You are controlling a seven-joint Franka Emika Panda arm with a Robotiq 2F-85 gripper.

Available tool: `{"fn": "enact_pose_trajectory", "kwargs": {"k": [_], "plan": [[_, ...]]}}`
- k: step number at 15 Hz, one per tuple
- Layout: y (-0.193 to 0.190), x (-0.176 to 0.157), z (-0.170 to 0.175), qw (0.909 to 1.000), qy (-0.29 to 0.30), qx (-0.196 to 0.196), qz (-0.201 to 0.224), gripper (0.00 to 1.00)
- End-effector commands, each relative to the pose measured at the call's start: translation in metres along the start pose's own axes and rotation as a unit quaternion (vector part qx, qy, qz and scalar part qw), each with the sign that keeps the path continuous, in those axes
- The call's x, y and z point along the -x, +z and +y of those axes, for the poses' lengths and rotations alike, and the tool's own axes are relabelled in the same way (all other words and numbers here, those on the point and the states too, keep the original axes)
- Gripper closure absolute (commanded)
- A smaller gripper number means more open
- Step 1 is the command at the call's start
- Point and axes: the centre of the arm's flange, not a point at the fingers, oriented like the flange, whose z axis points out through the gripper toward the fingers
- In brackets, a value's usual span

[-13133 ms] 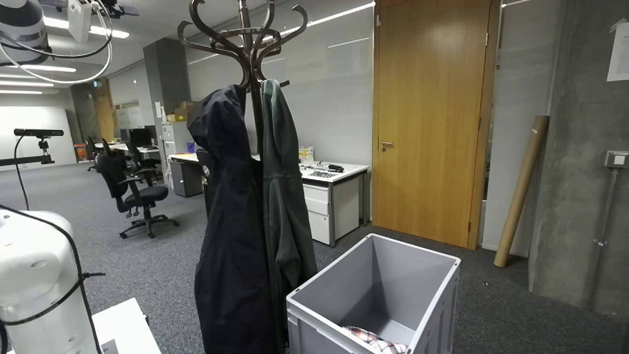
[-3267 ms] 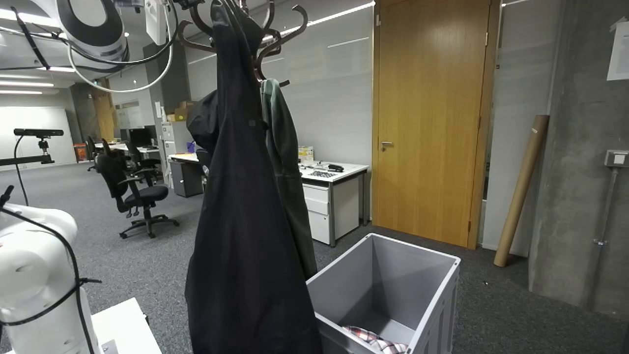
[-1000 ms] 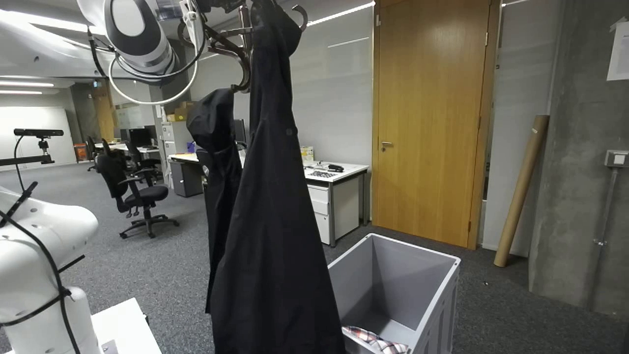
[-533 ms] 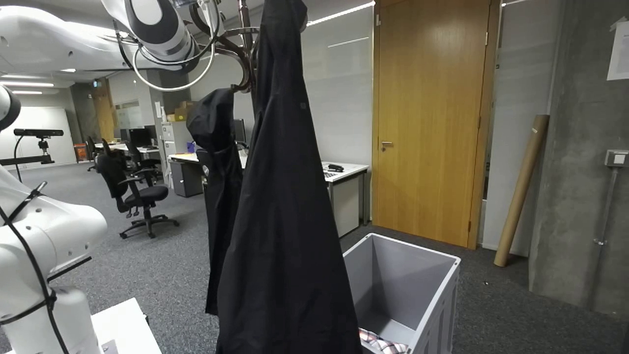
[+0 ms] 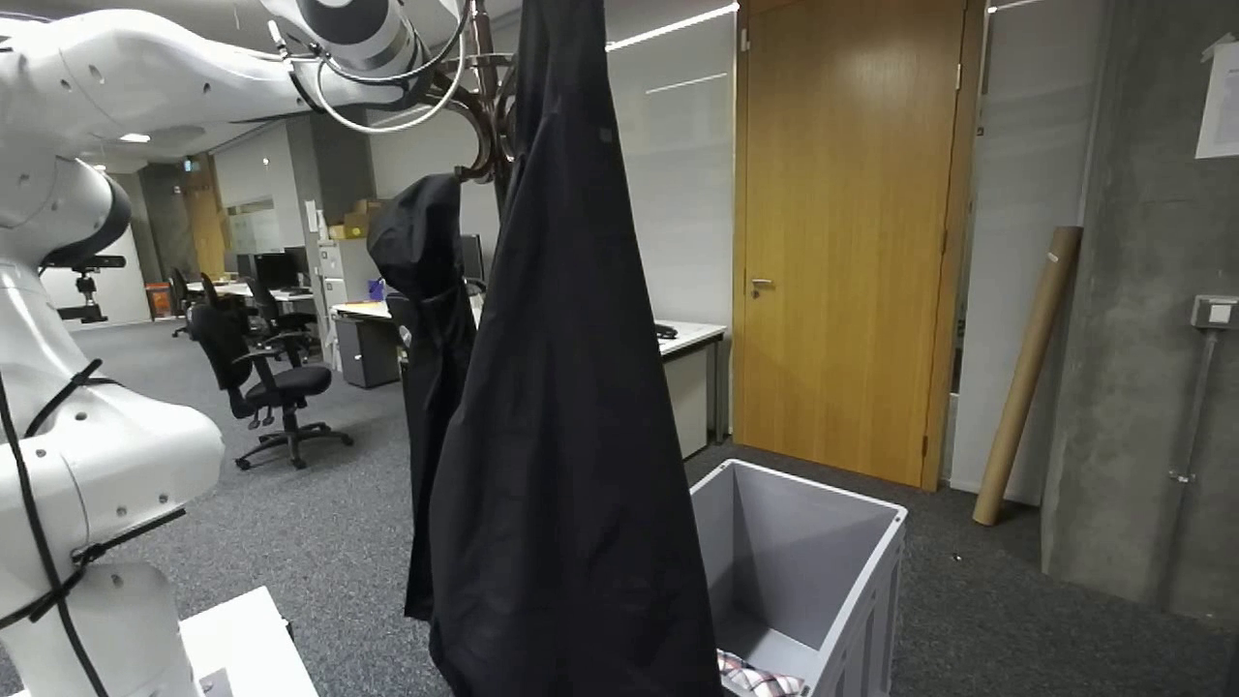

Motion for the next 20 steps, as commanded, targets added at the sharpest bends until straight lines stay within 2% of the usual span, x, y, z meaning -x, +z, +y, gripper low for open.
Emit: {"fn": "enact_pose_trajectory", "kwargs": {"k": [1, 6, 11, 20], "plan": [[0.044, -0.041, -0.012, 0.9963, 0.026, 0.012, 0.081, 1.0], [0.077, -0.048, -0.024, 0.992, 0.052, 0.015, 0.114, 1.0], [0.108, -0.032, -0.035, 0.9914, 0.066, 0.014, 0.112, 1.0], [0.131, -0.009, -0.032, 0.9925, 0.071, 0.01, 0.099, 1.0]]}}
